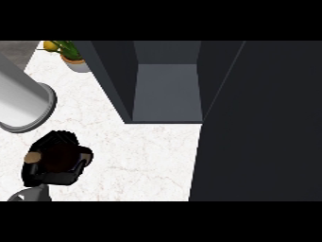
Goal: Pick up the wine, place it into the cabinet and close the cabinet
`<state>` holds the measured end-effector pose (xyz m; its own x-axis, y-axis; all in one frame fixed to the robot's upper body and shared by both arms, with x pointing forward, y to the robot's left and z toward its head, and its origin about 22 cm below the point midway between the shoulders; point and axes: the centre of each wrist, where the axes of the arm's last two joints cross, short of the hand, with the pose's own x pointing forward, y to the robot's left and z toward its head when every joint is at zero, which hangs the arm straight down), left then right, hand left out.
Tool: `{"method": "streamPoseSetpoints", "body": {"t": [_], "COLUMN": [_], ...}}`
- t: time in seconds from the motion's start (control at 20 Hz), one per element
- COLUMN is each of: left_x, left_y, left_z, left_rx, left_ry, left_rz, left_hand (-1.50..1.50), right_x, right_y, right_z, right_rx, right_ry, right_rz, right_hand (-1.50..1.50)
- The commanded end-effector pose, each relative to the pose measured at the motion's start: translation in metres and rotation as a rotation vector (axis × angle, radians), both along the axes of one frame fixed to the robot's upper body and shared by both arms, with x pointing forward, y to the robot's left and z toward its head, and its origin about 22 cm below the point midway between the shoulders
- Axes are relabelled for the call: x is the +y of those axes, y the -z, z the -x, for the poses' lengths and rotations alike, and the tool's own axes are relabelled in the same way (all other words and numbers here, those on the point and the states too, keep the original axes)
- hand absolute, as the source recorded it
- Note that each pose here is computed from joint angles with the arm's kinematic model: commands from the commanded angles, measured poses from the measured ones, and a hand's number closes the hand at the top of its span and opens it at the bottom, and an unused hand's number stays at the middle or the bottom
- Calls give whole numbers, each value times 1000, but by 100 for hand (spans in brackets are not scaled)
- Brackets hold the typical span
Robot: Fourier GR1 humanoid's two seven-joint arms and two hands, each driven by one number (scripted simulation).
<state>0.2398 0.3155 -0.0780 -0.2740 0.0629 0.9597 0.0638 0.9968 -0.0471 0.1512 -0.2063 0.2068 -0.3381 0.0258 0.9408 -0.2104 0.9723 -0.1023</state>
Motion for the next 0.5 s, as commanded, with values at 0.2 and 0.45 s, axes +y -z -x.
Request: {"method": "streamPoseSetpoints", "body": {"t": [0.2, 0.45], "left_x": [-19, -51], "left_y": [-38, -71], "left_z": [8, 8], "left_rx": [-99, -72], "left_ry": [47, 123], "left_rz": [98, 129], "left_hand": [150, 150], "right_x": [-8, -3], "right_y": [-8, -21], "right_z": [20, 24], "right_rx": [-19, -22], "right_ry": [-39, -24], "right_rz": [-36, -31], "right_hand": [-150, -150]}}
